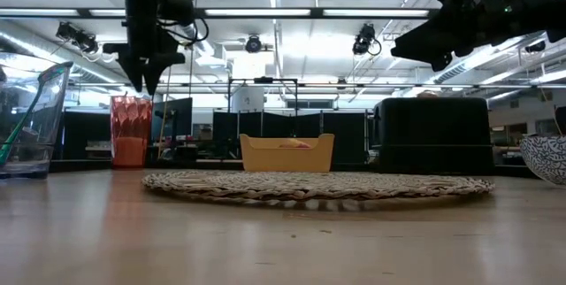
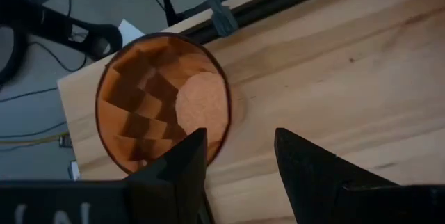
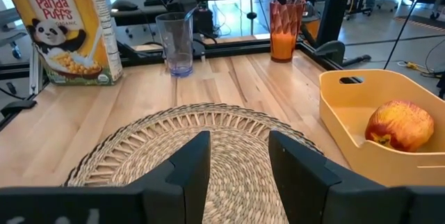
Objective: Arrange a breakfast setting
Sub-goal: Put the brown cup on the brown table mat
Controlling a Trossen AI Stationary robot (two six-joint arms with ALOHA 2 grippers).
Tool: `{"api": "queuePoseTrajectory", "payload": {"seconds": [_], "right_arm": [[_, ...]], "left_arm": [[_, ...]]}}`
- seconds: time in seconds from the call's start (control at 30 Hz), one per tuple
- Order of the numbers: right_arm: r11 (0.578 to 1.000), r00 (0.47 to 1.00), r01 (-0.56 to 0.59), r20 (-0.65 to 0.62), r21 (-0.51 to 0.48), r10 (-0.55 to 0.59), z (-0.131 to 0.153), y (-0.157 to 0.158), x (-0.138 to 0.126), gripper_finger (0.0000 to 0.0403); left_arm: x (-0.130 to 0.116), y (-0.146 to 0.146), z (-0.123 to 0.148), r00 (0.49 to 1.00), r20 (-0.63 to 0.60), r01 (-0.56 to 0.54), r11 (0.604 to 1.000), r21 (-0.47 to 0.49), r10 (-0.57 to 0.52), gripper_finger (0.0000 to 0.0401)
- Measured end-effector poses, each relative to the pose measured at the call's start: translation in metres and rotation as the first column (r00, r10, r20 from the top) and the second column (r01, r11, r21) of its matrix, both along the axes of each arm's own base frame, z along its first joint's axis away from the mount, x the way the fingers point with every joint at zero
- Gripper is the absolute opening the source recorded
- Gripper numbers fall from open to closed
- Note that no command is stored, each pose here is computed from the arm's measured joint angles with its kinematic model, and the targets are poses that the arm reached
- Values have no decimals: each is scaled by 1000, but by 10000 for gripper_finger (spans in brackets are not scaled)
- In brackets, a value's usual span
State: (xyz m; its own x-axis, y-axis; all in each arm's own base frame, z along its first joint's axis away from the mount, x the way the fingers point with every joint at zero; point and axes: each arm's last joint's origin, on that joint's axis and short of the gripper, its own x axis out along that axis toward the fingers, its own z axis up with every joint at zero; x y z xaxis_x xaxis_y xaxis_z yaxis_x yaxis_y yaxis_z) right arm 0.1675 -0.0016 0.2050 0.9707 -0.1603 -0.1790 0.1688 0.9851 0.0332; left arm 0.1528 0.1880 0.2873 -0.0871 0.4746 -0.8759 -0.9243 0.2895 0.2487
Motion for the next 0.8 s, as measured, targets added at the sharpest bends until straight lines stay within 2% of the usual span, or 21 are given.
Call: {"api": "queuePoseTrajectory", "payload": {"seconds": [0.13,0.43,0.7,0.8], "right_arm": [[1000,1000,-1,-1,0,1,-1,0,1,156],[1000,1000,-1,-2,0,1,-1,0,1,155],[1000,1000,-2,-2,0,2,-1,0,1,155],[1000,1000,-2,-2,0,2,-1,0,1,155]], "left_arm": [[-6,5,0,1000,-2,-25,1000,-2,25,178],[-3,3,-1,999,-14,42,999,-26,-42,178],[3,20,-24,996,-84,28,994,-107,-37,178],[3,21,-26,995,-91,32,993,-110,-42,178]]}}
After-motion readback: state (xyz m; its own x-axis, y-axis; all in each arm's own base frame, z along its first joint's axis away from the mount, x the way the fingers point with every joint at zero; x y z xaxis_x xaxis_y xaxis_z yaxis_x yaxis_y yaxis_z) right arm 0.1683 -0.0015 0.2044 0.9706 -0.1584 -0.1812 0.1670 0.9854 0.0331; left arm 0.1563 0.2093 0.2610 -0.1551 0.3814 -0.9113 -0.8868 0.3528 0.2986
